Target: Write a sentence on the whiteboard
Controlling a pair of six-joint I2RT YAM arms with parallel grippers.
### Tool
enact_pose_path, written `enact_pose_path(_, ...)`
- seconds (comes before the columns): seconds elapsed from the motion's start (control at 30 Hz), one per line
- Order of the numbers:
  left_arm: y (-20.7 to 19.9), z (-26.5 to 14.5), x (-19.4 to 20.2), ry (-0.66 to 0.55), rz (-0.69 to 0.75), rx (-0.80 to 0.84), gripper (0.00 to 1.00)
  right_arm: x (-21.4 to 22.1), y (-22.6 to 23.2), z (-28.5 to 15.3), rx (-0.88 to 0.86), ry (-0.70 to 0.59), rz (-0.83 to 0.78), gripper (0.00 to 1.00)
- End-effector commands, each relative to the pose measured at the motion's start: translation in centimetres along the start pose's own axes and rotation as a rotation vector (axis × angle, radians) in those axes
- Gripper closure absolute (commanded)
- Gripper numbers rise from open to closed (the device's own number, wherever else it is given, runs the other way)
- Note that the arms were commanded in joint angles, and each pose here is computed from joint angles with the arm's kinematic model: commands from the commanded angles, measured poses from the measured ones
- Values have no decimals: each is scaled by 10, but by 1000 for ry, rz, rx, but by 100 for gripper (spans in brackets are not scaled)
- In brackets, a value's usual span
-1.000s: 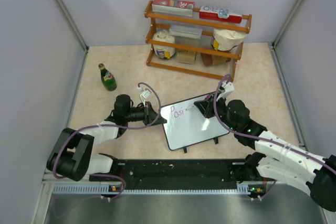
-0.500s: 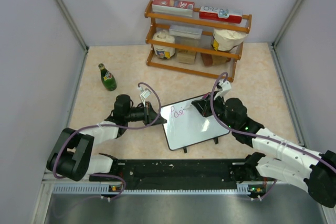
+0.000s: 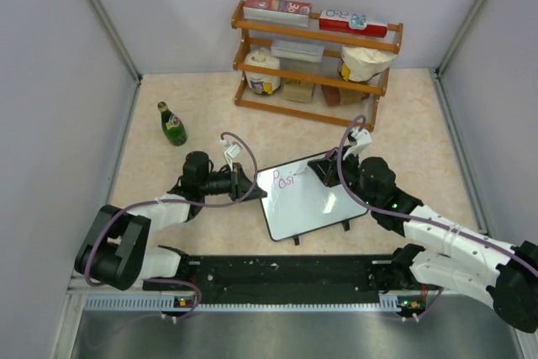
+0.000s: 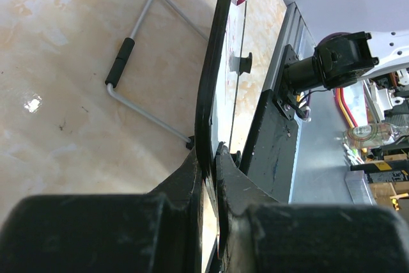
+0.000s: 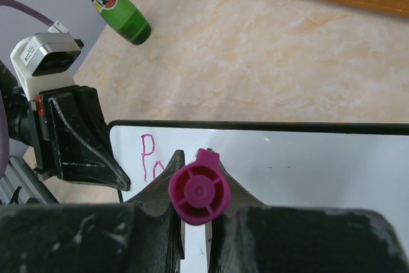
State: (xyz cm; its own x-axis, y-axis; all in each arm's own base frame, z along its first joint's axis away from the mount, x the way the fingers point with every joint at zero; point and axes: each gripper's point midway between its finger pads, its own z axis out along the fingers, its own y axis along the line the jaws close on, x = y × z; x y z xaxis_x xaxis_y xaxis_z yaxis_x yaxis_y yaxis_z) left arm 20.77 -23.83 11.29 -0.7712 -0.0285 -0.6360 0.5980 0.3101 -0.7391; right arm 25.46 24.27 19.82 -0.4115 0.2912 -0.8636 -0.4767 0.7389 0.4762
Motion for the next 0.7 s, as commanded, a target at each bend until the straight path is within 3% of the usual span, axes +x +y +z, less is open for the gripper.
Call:
enact_pose_path(0.0, 17, 1, 1, -8, 65, -66, 100, -17, -11, -1, 68, -49, -31, 100)
enact_pose_path(0.43, 18, 2, 2, -6, 59, -66, 100, -22, -16, -8, 97, -61, -46, 100)
enact_pose_path(0.67, 17, 2, 1, -6, 61, -64, 100, -38, 6, -10, 6, -108, -19, 100)
